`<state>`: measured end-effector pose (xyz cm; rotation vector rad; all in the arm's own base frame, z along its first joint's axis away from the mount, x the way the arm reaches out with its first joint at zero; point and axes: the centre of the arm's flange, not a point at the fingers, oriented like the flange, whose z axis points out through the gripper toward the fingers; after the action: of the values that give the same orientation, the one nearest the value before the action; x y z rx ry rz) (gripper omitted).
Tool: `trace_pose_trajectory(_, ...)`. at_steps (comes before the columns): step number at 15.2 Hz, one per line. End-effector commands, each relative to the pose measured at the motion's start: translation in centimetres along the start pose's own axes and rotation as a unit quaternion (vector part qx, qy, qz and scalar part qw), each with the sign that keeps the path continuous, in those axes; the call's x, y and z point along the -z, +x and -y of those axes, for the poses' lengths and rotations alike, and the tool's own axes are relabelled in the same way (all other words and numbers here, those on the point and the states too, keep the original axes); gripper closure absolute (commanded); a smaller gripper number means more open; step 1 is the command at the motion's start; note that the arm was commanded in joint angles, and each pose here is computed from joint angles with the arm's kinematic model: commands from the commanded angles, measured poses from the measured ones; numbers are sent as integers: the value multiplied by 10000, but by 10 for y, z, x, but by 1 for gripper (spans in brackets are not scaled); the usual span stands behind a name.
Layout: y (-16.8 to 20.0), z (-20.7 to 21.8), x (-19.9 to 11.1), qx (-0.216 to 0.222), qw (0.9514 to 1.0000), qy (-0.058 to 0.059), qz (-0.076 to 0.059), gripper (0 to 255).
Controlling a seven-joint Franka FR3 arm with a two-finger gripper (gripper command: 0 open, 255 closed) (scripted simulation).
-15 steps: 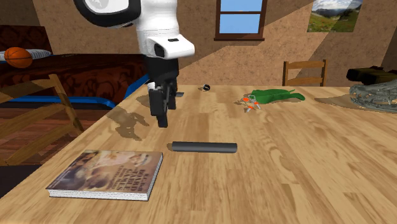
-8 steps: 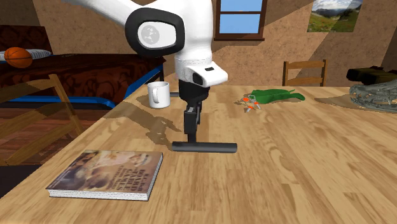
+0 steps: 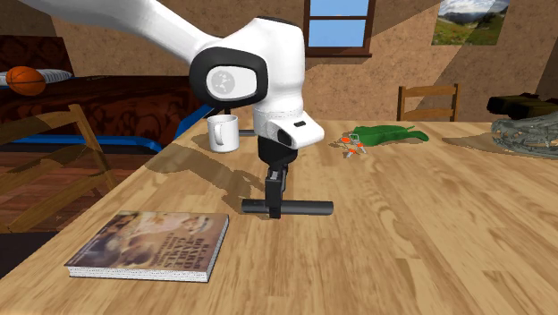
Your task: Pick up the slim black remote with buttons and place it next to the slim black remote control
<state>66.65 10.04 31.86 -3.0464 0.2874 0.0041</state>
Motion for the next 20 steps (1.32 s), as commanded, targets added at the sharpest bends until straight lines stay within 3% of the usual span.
trace_pose_trajectory(1, 0, 1, -4, 0, 10000, 1, -3, 0)
trace_pose_trajectory(7, 0, 1, -4, 0, 10000, 1, -3, 0)
trace_pose_trajectory(8, 0, 1, -4, 0, 10000, 1, -3, 255)
trace_pose_trajectory(17, 0, 1, -4, 0, 10000, 1, -3, 255)
trace_pose_trajectory(20, 0, 2, 12, 0, 10000, 1, -3, 255)
